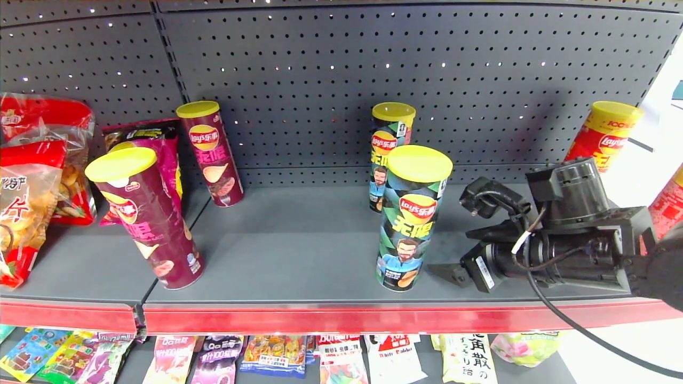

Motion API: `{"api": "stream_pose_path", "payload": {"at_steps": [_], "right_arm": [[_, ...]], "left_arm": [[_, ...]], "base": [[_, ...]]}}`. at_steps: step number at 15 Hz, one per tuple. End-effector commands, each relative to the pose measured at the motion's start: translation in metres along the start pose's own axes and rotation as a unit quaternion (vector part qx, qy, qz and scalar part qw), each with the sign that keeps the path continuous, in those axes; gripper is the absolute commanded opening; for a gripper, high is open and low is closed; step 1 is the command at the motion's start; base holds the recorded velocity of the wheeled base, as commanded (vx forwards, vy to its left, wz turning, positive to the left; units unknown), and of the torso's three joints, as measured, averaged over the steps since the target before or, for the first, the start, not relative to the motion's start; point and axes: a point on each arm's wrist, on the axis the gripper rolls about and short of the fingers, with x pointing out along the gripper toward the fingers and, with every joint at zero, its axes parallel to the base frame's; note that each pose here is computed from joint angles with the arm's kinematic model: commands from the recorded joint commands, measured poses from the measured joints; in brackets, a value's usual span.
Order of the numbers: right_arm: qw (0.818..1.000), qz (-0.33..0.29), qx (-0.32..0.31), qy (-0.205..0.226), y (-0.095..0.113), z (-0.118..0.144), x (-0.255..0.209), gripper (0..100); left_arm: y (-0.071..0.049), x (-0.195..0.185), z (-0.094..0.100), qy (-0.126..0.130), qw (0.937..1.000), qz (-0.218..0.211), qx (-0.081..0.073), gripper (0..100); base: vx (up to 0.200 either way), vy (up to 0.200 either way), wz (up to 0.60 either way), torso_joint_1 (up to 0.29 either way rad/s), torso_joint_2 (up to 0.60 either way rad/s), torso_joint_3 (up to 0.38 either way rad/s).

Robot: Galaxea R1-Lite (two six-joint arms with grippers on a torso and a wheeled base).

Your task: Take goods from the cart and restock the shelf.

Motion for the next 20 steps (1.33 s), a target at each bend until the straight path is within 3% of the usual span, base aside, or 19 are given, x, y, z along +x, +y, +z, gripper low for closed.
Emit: {"api": "stream_pose_path", "payload": {"at_steps": [1,20], "right_arm": [[1.000,-0.003,-0.001,0.000,-0.001,0.002,0.007,100],[1.000,0.009,-0.014,-0.009,0.010,0.012,0.015,100]], "left_arm": [[0.000,0.000,0.000,0.001,1.0000,0.000,0.000,100],[0.000,0.000,-0.001,0.002,1.0000,0.004,-0.001,100]], "base": [[0.000,0.000,0.00,0.000,0.00,0.000],[0.000,0.000,0.00,0.000,0.00,0.000]]}}
